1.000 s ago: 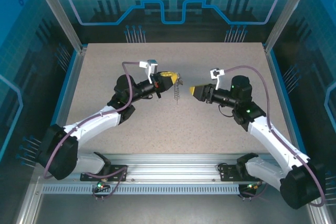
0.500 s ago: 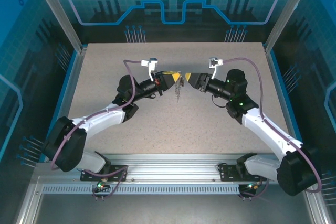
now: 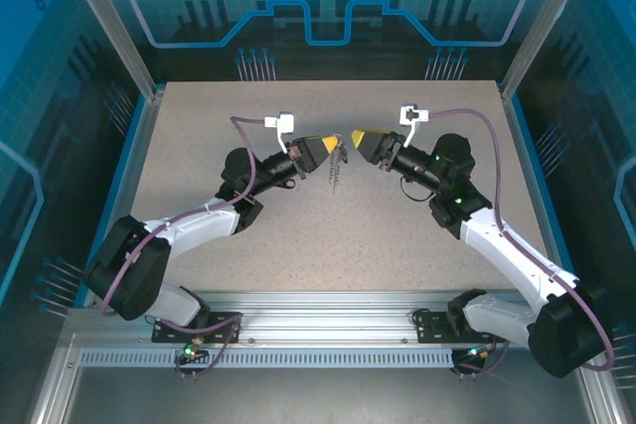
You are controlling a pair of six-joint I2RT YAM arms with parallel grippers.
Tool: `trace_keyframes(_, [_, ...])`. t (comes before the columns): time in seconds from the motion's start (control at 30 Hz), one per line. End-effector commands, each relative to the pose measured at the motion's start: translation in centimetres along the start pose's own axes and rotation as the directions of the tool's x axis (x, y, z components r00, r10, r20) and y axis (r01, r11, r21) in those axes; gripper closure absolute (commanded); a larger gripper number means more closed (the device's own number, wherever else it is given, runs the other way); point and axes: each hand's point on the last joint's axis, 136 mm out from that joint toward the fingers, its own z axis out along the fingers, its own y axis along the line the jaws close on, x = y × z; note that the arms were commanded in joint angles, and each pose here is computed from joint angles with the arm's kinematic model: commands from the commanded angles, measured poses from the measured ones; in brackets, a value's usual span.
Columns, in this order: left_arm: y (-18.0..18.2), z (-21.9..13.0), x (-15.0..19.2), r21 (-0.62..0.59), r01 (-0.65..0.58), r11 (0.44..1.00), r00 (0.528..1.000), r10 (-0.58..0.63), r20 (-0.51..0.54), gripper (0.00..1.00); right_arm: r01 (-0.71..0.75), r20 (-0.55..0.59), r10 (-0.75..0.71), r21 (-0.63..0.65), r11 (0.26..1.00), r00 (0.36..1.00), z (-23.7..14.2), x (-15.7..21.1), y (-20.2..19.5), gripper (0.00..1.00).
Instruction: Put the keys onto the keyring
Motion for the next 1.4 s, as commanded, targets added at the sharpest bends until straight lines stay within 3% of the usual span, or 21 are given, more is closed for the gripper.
trace_keyframes(0.0, [-1.2,-0.3,-1.4,0.042,-0.002,0.999,0.998,-0.001,0.057,1.00,0.036,0.019,-0.035,-0.058,0.998,0.999,0.3,-0.6,2.0,0.53])
trace_keyframes(0.37, [-1.6,-0.6,-1.3,0.018,-0.016,1.000,0.999,0.016,0.033,1.00,0.053,-0.030,-0.056,-0.107,0.993,0.998,2.0,0.9,2.5,0.58])
trace_keyframes(1.23, [-1.3,-0.5,-0.9,0.019,-0.012,1.000,1.000,0.011,0.023,1.00,0.033,-0.074,-0.043,-0.138,0.990,0.996,2.8,1.9,2.3,1.00])
trace_keyframes(1.37, [-1.3,-0.5,-0.9,0.019,-0.009,1.000,1.000,0.008,0.020,1.00,0.033,-0.074,-0.044,-0.140,0.990,0.996,3.0,1.8,2.3,1.00])
